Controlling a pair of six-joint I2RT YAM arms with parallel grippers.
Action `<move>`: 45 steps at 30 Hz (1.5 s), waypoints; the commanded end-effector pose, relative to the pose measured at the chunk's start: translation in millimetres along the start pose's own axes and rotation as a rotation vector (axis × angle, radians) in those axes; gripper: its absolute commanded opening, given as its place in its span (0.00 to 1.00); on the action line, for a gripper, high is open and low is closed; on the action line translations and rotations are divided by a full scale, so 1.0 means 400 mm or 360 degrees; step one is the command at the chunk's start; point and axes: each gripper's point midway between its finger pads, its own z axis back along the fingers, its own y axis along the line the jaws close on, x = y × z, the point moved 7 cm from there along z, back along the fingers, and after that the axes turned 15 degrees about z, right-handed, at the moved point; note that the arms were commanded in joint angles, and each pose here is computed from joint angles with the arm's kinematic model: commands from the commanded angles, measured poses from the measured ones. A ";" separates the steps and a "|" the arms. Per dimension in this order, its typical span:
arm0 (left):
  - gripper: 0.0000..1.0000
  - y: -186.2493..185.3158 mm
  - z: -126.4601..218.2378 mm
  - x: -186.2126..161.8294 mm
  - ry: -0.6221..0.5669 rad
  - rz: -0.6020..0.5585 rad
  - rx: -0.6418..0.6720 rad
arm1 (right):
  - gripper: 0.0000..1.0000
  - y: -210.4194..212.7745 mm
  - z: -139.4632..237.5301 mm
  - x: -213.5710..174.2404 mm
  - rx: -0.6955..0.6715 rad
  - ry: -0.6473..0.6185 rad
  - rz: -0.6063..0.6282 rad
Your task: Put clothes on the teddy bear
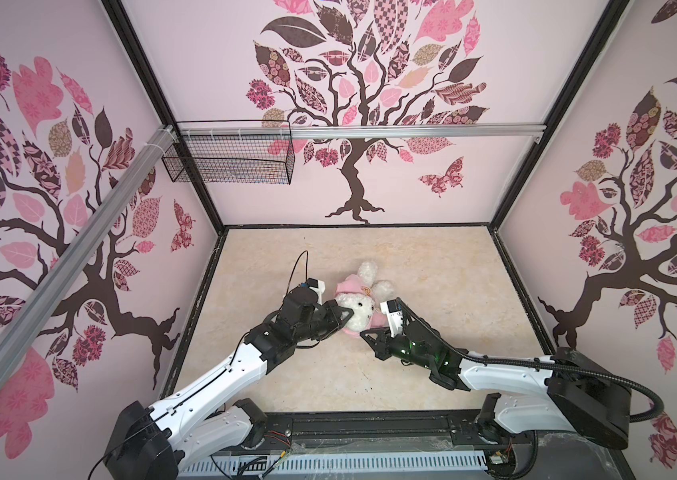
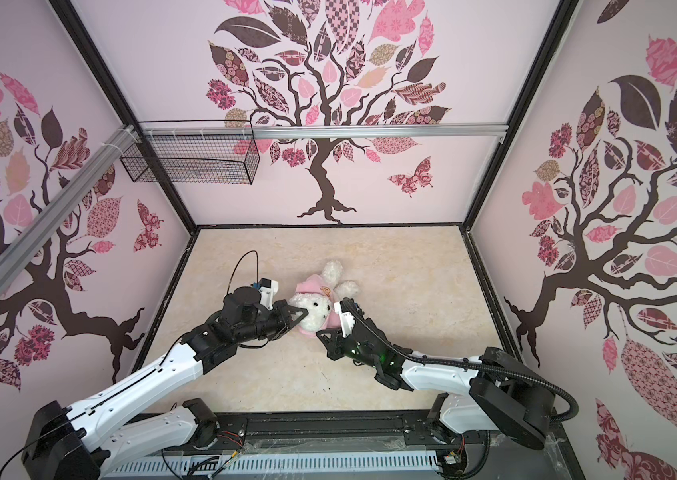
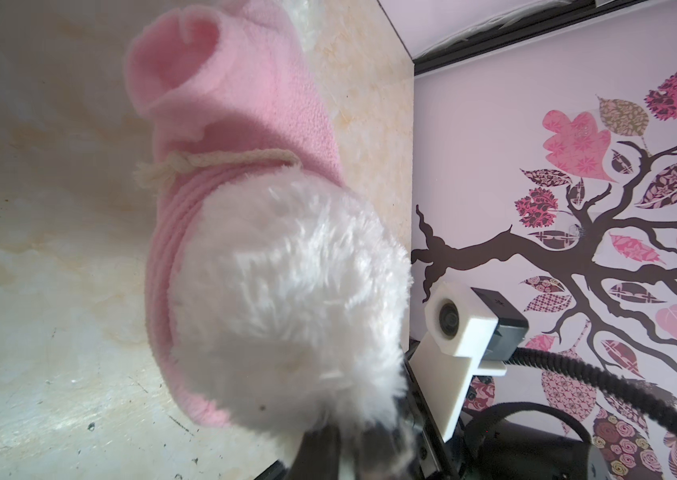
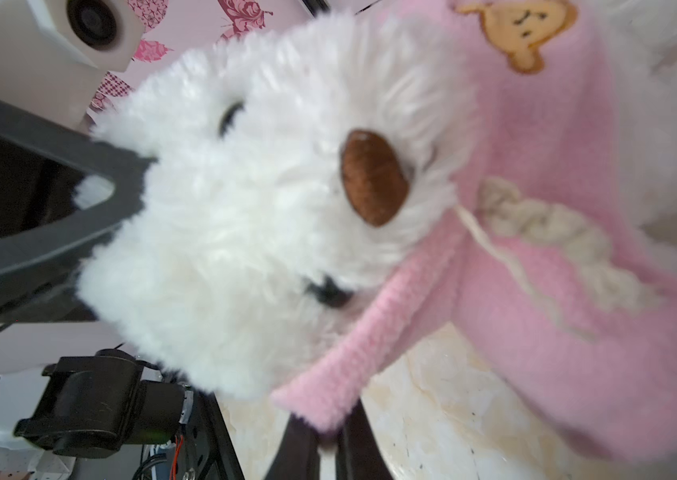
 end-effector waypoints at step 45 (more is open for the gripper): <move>0.00 -0.124 0.026 0.034 0.0281 0.0131 -0.0310 | 0.43 0.028 0.047 0.041 0.0052 -0.0179 0.0362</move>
